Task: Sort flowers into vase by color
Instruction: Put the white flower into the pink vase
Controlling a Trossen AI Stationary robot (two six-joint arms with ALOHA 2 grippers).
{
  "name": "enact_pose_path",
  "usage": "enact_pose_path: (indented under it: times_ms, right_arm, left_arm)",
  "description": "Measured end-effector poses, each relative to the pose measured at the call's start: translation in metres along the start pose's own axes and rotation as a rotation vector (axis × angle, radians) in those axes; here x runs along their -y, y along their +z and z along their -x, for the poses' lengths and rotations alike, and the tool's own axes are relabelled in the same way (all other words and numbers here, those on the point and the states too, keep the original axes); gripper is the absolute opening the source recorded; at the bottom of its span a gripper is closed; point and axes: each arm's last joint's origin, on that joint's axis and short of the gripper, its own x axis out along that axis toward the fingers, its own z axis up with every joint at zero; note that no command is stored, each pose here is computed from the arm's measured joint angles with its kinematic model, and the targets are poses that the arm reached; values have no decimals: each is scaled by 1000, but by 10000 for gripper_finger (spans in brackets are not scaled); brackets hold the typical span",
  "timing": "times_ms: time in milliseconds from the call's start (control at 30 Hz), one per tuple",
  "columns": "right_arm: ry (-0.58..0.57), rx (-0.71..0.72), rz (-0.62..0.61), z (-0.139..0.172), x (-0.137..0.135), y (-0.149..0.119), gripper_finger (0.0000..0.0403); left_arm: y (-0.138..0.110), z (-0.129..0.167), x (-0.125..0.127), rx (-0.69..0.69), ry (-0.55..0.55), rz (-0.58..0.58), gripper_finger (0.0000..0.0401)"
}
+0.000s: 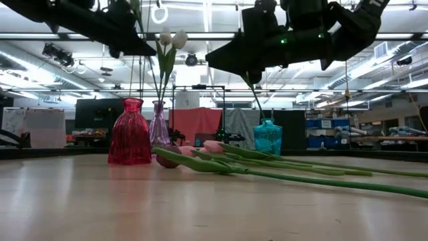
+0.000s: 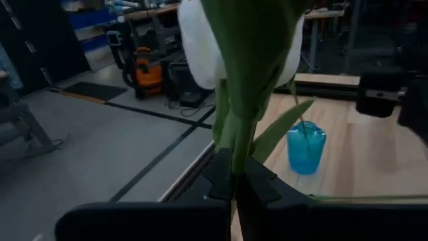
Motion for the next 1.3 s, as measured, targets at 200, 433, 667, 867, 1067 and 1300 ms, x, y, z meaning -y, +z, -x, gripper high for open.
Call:
enact_pose_path:
  times_ms: [200, 433, 667, 867, 1067, 1300]
  right_arm:
    - [0, -8, 0, 0, 0, -1, 133]
    - [1, -8, -11, 0, 0, -1, 133]
    - [1, -10, -17, 0, 0, -1, 133]
    - [-1, -29, -14, 0, 0, -3, 133]
    - [-34, -52, -9, 0, 1, -5, 133]
    - [-68, -95, -23, 4, 1, -4, 133]
  left_arm:
    - [-14, -19, 4, -64, -33, 32, 8]
    - [-30, -36, 8, -166, -44, 28, 12]
    - [-44, -54, 12, -228, -28, 36, 16]
    - [-51, -56, 12, -286, -8, 35, 77]
    - [-44, -41, 8, -284, 25, -10, 165]
    - [-27, -9, 2, -222, 30, -15, 194]
